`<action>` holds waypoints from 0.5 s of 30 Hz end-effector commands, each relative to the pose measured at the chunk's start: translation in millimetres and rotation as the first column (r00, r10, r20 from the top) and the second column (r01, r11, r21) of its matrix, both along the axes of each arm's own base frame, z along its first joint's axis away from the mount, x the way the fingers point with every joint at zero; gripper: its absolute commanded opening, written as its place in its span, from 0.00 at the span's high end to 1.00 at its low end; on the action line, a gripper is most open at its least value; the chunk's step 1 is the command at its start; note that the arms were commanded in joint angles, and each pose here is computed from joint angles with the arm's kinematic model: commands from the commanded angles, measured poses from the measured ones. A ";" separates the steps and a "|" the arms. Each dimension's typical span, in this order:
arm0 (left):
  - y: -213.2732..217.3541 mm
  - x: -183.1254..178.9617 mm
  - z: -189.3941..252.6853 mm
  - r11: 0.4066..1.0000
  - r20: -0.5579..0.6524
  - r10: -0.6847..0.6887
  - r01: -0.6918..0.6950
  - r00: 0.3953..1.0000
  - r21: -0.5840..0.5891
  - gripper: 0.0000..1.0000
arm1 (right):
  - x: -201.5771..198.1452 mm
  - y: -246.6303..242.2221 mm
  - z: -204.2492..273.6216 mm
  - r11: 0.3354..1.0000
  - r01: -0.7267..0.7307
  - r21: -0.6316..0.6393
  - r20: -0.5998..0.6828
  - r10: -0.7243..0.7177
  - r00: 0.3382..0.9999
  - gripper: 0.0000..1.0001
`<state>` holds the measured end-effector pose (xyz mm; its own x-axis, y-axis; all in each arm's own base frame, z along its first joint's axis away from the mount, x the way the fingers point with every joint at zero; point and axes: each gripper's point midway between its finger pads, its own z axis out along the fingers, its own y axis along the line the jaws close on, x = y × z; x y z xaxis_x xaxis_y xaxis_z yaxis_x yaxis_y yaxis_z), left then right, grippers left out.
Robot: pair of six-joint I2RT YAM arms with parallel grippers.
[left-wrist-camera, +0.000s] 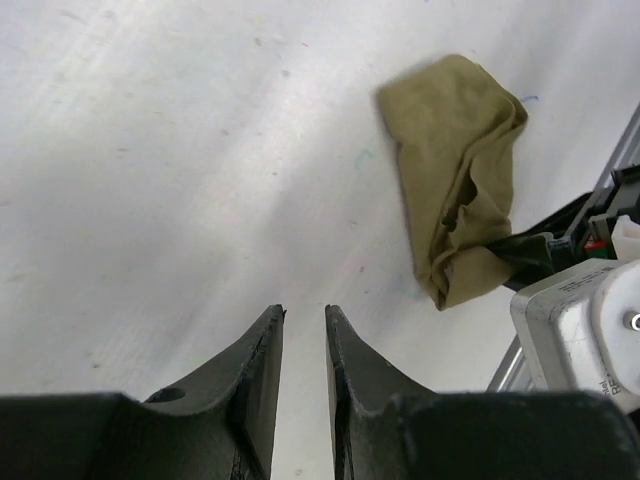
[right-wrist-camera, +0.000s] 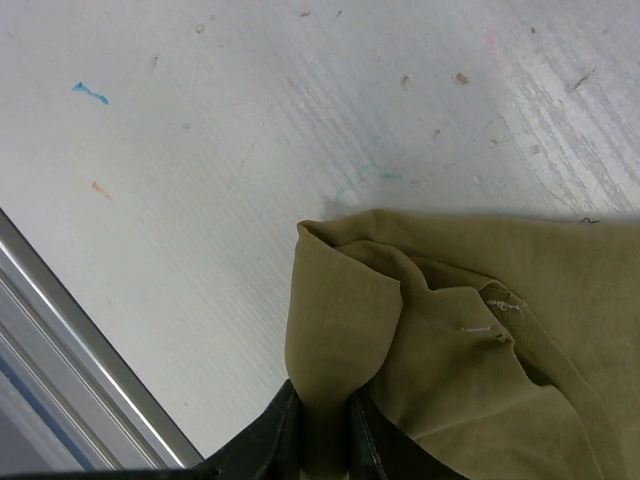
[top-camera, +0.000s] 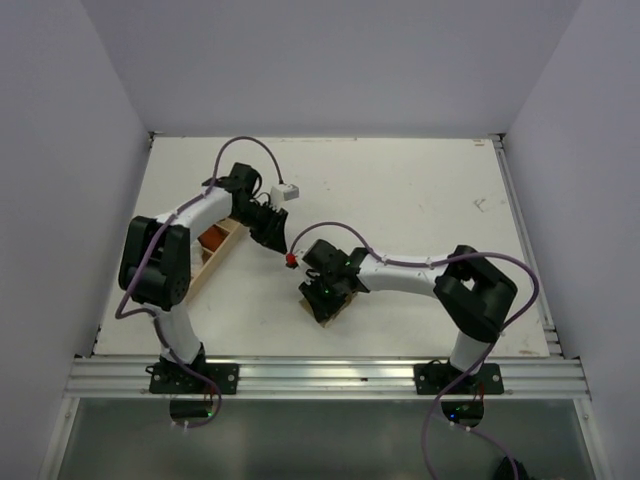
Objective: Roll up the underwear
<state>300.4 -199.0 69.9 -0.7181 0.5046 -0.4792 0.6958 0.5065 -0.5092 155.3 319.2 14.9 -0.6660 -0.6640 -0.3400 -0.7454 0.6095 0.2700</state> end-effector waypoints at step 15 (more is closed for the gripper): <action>24.4 139.4 248.9 0.670 0.447 0.716 -0.349 0.536 -0.655 0.81 | -1.7 -11.5 -28.7 0.996 0.013 0.086 -0.276 0.012 0.961 0.88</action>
